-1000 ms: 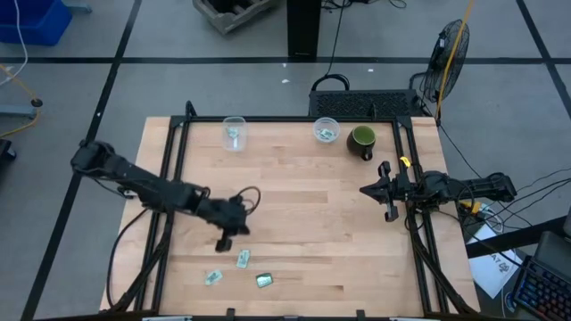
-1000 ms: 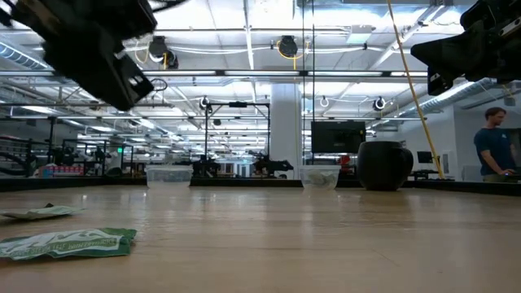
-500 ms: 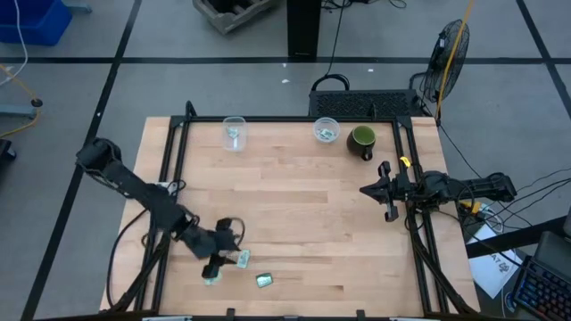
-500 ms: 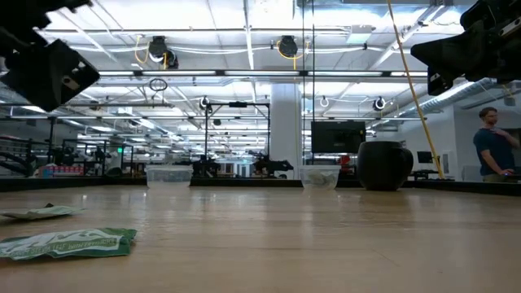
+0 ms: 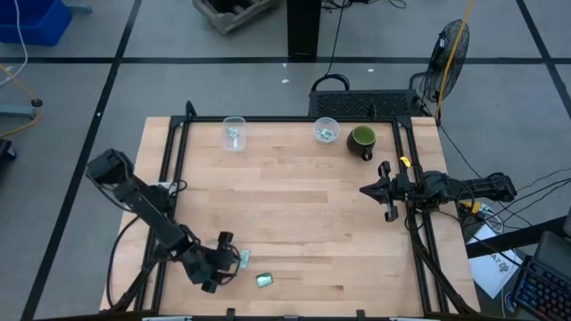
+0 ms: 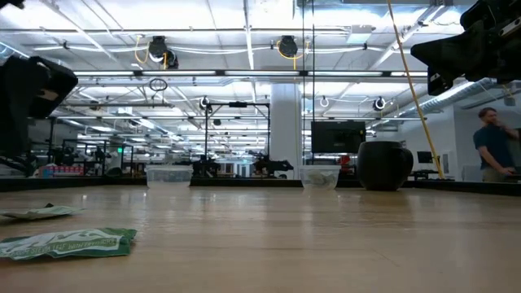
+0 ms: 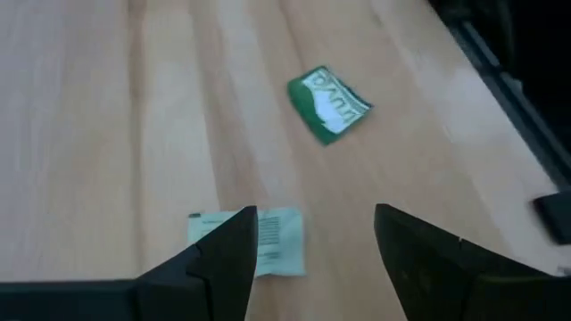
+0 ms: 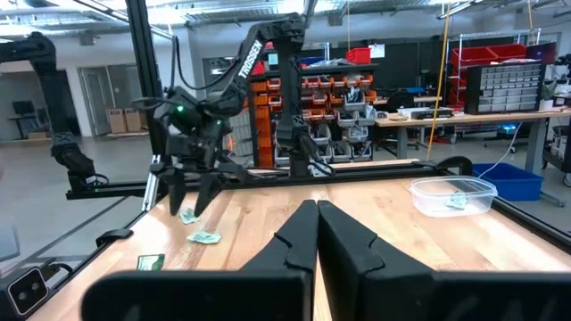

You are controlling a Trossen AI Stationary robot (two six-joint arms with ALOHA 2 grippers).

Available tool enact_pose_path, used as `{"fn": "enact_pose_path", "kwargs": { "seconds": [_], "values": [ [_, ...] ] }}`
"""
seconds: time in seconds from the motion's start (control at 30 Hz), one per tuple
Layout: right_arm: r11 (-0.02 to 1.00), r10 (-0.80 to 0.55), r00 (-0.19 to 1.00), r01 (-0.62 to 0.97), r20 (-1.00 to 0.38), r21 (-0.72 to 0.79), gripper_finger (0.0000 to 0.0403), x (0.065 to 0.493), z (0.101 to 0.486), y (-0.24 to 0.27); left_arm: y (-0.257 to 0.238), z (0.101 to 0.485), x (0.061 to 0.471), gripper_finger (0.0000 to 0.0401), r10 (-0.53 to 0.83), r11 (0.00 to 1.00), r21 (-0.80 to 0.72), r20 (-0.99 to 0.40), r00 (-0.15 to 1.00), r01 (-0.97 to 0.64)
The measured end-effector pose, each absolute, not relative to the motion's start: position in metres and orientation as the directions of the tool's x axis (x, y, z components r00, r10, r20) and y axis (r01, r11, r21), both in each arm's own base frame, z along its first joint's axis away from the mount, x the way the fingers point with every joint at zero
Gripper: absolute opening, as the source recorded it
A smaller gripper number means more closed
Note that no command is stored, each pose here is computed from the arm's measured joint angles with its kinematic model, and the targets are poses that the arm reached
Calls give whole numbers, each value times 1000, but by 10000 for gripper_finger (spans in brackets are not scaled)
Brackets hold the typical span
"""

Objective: Pick and place items into bin
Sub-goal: Put the green stevia packet into the left transparent bin

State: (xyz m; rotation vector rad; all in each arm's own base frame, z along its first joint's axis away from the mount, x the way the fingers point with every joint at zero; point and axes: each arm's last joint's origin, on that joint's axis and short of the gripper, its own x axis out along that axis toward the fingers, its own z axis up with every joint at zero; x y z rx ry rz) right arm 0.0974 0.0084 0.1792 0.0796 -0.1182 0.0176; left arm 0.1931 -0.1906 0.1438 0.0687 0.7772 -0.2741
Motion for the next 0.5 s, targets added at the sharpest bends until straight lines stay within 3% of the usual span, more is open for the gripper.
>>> {"fn": "enact_pose_path", "kwargs": {
  "seconds": [0.5],
  "values": [
    [997,13,993,-22,118,78,4,97,179,8,-187,109,206,232,-114,966,67,-756,644,249]
  ]
}}
